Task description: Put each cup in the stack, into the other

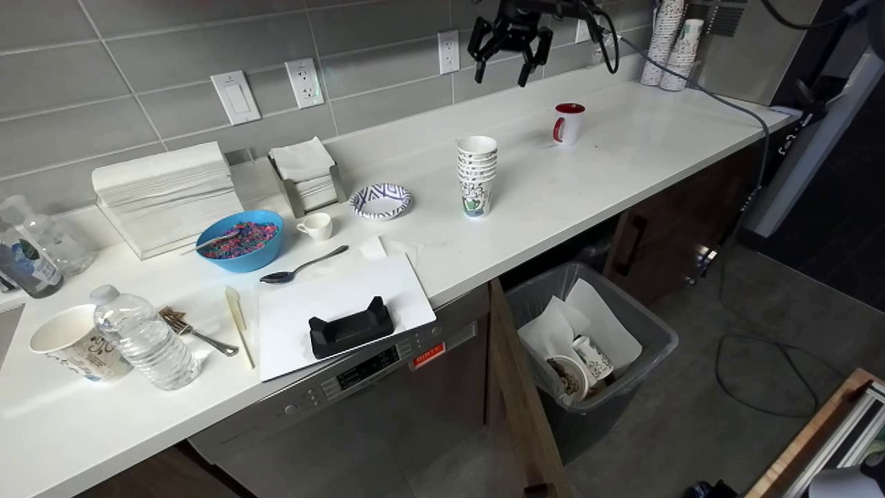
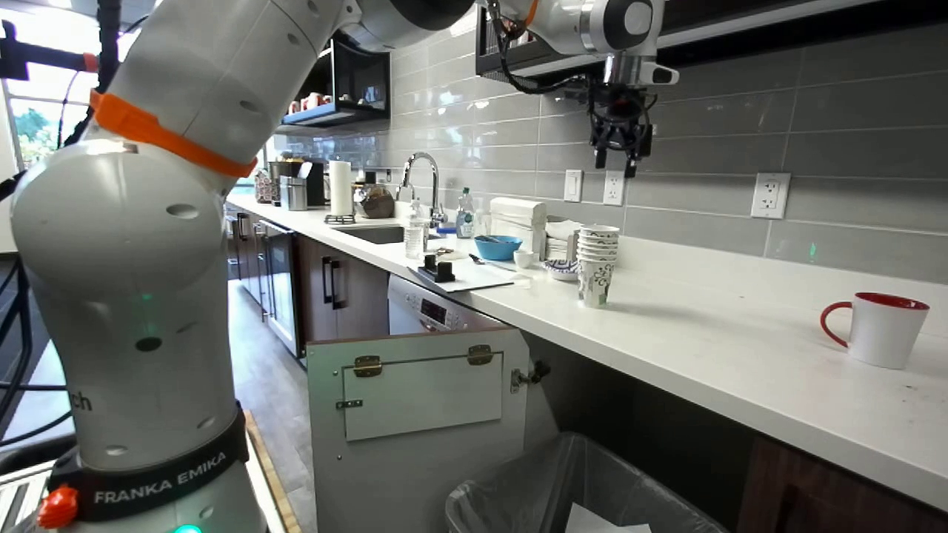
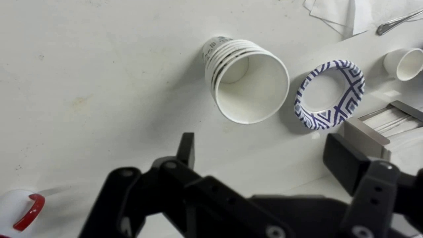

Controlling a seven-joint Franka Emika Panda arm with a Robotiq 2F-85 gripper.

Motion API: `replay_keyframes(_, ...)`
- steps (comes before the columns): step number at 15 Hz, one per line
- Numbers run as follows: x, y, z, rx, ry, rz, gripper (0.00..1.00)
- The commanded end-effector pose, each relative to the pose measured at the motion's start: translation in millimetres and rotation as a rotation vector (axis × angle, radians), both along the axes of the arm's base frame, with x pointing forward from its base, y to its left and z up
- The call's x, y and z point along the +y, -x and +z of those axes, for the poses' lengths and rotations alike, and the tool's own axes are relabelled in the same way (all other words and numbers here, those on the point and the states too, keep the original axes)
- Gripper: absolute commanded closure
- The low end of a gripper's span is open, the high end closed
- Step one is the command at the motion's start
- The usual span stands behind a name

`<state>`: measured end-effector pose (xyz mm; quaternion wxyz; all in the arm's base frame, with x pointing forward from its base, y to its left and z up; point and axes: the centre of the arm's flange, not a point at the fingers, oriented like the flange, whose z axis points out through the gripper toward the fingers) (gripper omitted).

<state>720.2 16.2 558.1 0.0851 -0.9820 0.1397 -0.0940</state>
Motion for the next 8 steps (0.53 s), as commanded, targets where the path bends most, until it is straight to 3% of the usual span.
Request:
replay_keyframes(1,12,32,33,-0.034,0.039,0.028,0.0)
replay_keyframes(2,15,37,42,-0.049,0.049,0.031,0.01)
replay_keyframes(3,9,13,35,-0.048,0.019,0.016,0.01)
replay_keyframes(8,16,25,51,-0.063,0.036,0.027,0.0)
